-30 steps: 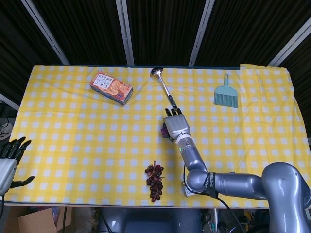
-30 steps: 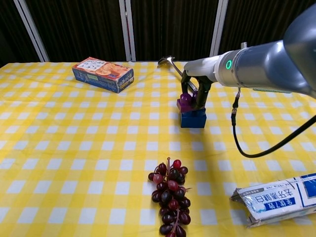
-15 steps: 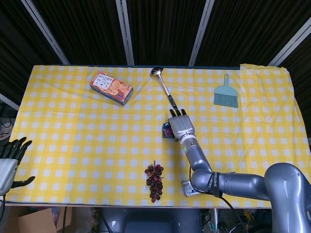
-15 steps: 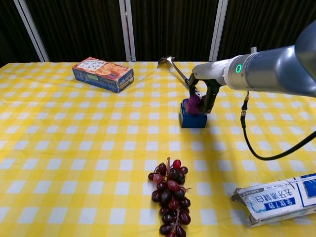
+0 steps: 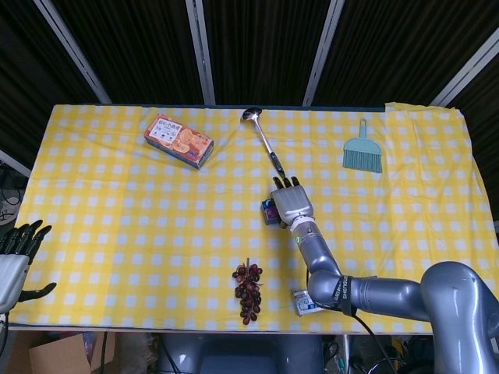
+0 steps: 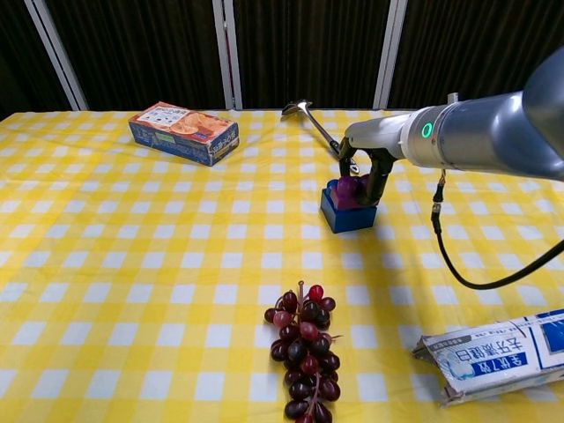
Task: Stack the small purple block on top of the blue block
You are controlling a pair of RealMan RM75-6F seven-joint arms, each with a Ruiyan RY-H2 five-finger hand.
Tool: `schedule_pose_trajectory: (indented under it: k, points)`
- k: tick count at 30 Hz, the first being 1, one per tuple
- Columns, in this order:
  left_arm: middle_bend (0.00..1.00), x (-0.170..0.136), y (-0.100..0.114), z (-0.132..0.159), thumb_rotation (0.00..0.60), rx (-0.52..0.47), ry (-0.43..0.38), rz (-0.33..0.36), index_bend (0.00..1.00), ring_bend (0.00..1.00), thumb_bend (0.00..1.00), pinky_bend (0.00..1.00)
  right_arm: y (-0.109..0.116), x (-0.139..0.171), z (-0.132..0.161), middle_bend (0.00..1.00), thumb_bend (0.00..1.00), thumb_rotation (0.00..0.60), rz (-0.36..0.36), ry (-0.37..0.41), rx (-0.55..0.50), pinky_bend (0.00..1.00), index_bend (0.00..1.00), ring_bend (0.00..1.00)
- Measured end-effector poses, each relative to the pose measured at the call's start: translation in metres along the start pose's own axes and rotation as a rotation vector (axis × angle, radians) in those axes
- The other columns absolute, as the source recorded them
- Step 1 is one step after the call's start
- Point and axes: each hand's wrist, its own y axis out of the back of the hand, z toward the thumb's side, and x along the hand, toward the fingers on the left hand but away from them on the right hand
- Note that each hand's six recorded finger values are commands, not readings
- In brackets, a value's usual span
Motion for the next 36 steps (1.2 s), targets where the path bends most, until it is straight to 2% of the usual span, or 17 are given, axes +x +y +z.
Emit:
schedule_pose_trajectory:
  k: [15, 36]
  points:
    - [0.0, -0.001, 0.001, 0.003, 0.6, 0.002, -0.009, 0.004, 0.04, 0.0, 0.0, 0.04, -0.016, 0.0, 0.002, 0.0, 0.44, 0.6, 0.012, 0.028, 0.002, 0.0, 0.56, 0.01]
    - [0.0, -0.002, 0.002, 0.004, 0.6, 0.005, -0.011, 0.005, 0.04, 0.0, 0.0, 0.04, -0.028, 0.001, -0.003, 0.0, 0.44, 0.6, 0.032, 0.017, 0.029, 0.0, 0.56, 0.01]
